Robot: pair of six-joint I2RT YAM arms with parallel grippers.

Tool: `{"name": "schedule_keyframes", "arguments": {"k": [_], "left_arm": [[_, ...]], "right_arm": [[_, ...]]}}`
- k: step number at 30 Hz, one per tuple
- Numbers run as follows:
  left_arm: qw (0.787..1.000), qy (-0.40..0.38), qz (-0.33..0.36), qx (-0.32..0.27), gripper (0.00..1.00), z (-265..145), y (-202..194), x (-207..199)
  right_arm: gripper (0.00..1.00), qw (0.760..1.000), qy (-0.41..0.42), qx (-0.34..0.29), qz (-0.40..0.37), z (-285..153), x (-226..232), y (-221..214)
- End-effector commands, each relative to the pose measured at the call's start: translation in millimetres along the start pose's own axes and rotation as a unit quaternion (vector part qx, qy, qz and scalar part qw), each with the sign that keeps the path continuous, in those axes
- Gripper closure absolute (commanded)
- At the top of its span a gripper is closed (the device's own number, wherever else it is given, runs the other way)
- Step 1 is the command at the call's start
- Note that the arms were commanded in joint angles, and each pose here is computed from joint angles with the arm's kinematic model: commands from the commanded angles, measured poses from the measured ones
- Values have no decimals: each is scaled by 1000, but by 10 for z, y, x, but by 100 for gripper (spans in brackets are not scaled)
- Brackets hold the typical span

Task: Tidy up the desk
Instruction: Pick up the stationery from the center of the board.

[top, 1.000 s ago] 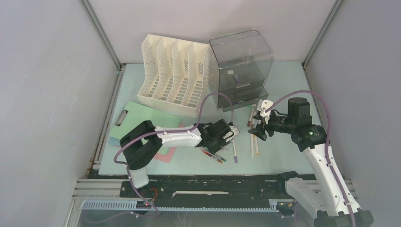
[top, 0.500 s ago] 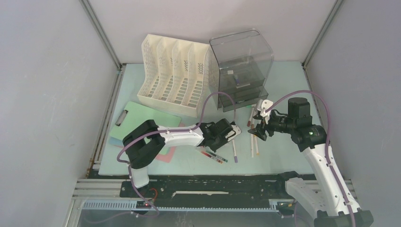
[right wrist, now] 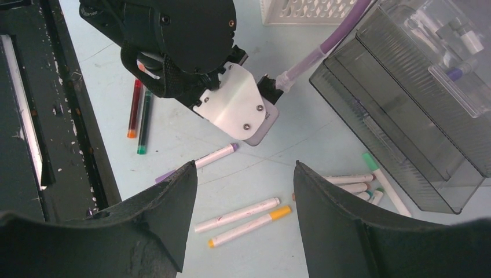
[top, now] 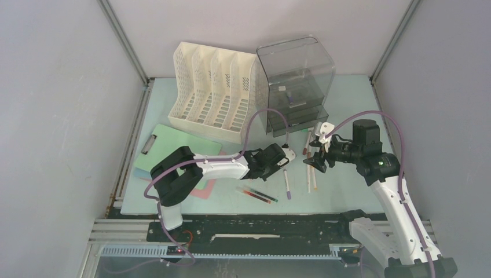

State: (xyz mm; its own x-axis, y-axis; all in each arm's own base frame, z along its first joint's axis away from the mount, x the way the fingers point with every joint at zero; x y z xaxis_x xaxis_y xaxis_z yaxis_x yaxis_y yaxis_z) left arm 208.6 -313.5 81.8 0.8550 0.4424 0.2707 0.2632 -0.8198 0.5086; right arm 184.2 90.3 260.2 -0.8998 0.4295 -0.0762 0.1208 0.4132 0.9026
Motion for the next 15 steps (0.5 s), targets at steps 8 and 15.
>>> {"name": "schedule_keyframes", "arguments": {"k": [8,15], "left_arm": [[976,72,-116,-171,100,-454,328,236],[915,46,-196,-350,100,-962,411,257]], "right_arm": [[31,999,29,-17,6,10,63,49],[30,998,60,-30,13,42,124,73]]}}
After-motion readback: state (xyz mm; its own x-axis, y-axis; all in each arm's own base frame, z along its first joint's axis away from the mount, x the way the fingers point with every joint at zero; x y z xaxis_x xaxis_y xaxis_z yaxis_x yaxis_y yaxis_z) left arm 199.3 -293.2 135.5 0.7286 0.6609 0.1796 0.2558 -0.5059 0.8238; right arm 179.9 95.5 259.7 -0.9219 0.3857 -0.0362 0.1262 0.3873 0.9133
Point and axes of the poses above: each gripper's point midway between its finger pads, its own z axis out along the fingers, its own x axis along the line the jaws close on, y = z × x, the point moved 7 cm from there along -z, back along the fingers, and after that the axes turned 6 degrees about z, right-handed, at the moved point
